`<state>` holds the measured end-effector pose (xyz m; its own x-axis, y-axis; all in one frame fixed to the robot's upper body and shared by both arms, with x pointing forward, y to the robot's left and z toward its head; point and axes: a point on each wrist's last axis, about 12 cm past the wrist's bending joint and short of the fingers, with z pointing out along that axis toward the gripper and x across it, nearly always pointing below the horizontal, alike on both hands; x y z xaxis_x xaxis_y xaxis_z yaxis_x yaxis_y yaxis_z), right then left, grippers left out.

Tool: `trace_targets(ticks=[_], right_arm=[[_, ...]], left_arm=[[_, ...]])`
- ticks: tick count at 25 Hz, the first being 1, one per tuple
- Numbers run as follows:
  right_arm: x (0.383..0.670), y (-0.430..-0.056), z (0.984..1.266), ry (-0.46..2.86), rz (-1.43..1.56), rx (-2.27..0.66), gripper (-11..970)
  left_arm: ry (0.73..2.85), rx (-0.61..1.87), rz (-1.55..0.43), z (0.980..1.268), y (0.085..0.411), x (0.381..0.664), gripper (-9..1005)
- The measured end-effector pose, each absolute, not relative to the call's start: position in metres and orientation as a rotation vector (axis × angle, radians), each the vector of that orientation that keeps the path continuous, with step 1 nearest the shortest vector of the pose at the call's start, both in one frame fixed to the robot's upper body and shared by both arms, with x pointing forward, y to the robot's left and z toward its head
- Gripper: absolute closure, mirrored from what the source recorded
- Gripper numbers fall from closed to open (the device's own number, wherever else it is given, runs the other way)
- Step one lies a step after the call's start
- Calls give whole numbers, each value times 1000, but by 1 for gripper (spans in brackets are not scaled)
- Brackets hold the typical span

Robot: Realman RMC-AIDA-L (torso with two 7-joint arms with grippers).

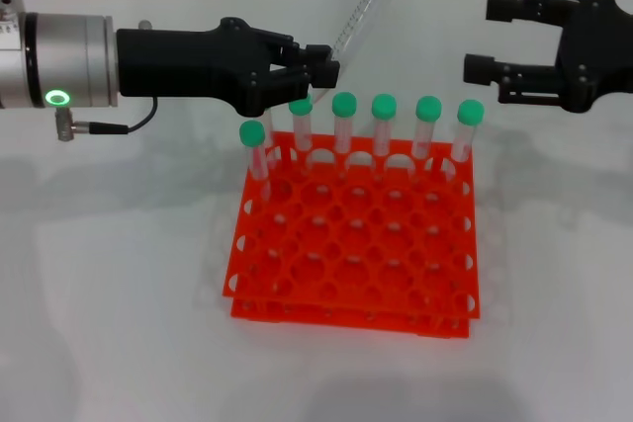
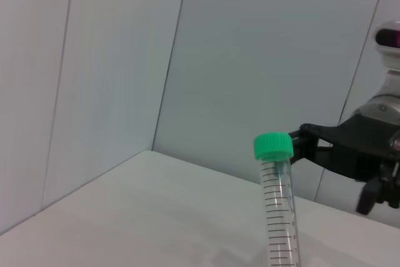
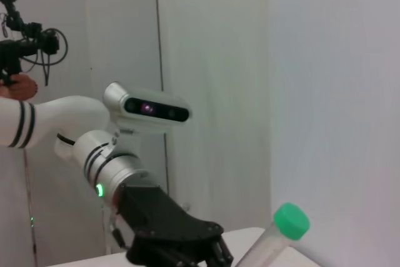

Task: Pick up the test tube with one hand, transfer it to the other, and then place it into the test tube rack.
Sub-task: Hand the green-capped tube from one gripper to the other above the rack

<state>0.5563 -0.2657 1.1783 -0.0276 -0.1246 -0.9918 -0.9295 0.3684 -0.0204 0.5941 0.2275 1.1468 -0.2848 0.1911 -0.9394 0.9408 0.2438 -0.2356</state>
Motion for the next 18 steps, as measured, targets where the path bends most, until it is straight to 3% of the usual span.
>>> trace_targets(ticks=[18], right_arm=[[569, -241, 1186, 1408, 890, -963, 192]], left_arm=[[1660, 1077, -1109, 1147, 228, 593, 817]])
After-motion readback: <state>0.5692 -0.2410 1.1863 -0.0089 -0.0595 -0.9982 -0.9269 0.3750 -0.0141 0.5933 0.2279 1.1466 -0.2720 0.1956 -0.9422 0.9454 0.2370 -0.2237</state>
